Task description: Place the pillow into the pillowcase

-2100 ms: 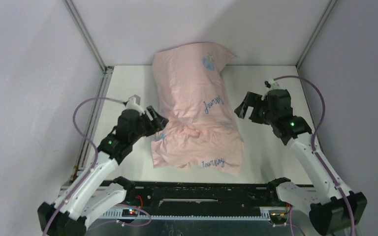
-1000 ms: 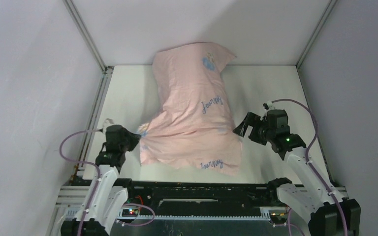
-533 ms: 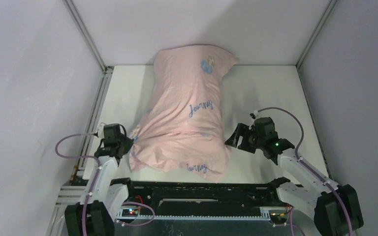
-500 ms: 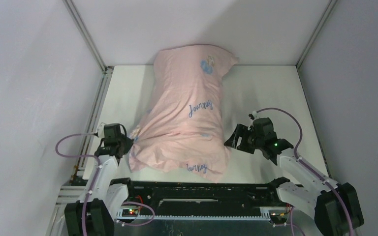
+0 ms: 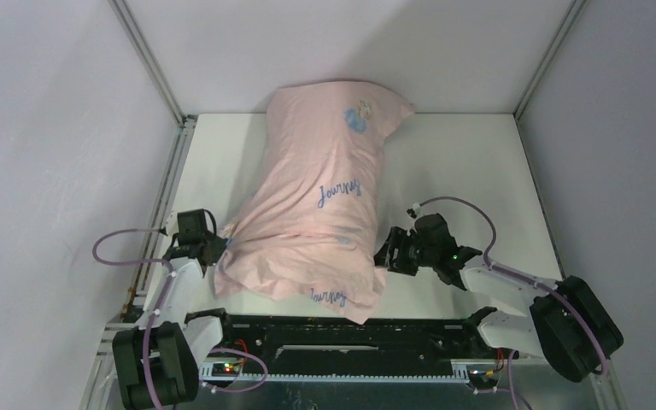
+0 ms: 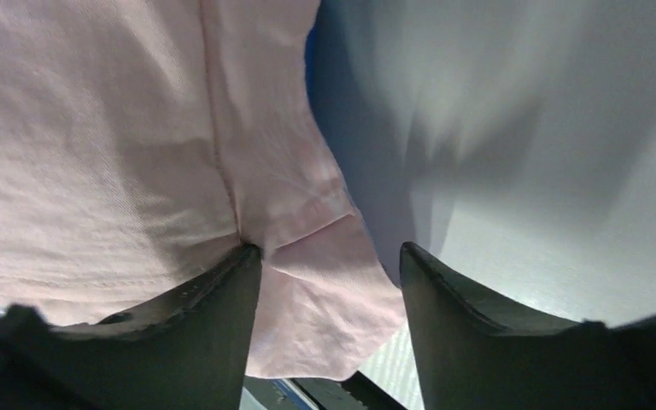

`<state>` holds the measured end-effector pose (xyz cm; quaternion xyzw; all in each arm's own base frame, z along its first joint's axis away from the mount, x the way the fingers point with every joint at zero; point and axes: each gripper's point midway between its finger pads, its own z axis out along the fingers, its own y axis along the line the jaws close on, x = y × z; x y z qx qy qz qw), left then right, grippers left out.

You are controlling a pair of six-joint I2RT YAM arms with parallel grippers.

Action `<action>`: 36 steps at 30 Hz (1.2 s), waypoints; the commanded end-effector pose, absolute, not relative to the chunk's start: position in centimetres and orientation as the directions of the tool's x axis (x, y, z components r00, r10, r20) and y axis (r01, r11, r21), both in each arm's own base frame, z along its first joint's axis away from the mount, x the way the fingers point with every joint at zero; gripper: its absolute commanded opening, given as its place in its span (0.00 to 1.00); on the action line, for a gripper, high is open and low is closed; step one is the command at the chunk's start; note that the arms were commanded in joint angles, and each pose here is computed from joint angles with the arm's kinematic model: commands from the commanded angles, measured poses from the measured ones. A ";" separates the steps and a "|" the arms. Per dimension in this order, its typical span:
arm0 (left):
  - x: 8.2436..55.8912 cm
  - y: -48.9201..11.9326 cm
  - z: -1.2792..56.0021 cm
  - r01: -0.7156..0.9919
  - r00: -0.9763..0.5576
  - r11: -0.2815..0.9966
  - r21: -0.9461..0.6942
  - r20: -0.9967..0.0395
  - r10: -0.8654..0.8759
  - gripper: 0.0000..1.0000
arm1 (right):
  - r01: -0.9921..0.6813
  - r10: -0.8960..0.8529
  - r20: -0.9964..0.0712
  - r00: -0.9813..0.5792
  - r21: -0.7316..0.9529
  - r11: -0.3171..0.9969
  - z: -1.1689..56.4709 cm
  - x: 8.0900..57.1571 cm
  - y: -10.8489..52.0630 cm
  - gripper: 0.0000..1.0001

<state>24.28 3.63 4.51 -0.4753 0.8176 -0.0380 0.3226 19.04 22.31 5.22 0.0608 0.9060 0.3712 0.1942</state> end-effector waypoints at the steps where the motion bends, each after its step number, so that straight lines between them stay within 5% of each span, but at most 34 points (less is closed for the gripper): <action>1: 24.9 5.1 5.5 -0.756 -0.317 0.557 -0.345 -0.552 -0.772 0.00 | -0.061 0.292 -0.301 -0.908 0.784 0.618 6.9 19.8 24.9 0.49; 4: 24.7 5.6 5.7 -0.763 -0.318 0.559 -0.324 -0.565 -0.761 0.00 | -0.048 0.309 -0.309 -0.900 0.772 0.633 7.1 19.8 24.2 0.02; 14: 25.1 6.5 6.7 -0.770 -0.320 0.566 -0.293 -0.591 -0.741 0.00 | 0.067 0.431 -0.449 -0.783 0.628 0.775 9.2 19.2 14.1 0.00; 28: 26.2 5.4 9.7 -0.682 -0.341 0.636 -0.361 -0.613 -0.713 0.00 | 0.134 0.413 -0.399 -0.819 0.567 0.813 6.2 16.8 13.7 0.00; 29: 26.5 5.1 10.5 -0.659 -0.347 0.653 -0.374 -0.619 -0.704 0.07 | 0.144 0.421 -0.403 -0.813 0.560 0.815 6.2 16.9 13.4 0.00; 30: 26.8 4.8 11.5 -0.633 -0.356 0.671 -0.385 -0.626 -0.694 0.18 | 0.141 0.424 -0.414 -0.805 0.561 0.816 6.4 17.0 13.3 0.04; 32: 27.6 3.7 13.9 -0.541 -0.388 0.735 -0.408 -0.654 -0.649 0.64 | 0.114 0.426 -0.449 -0.785 0.571 0.813 8.0 17.7 13.2 0.57; 33: 27.9 3.1 15.1 -0.497 -0.397 0.761 -0.417 -0.670 -0.627 0.85 | 0.095 0.420 -0.473 -0.775 0.570 0.816 9.1 18.0 13.2 0.71; 34: 28.3 2.5 16.6 -0.452 -0.399 0.786 -0.422 -0.692 -0.601 0.98 | 0.074 0.411 -0.496 -0.765 0.565 0.821 10.2 18.4 13.3 0.82; 36: 28.8 1.0 19.2 -0.369 -0.414 0.830 -0.418 -0.726 -0.550 1.00 | 0.037 0.383 -0.539 -0.750 0.543 0.839 12.2 19.3 13.4 0.95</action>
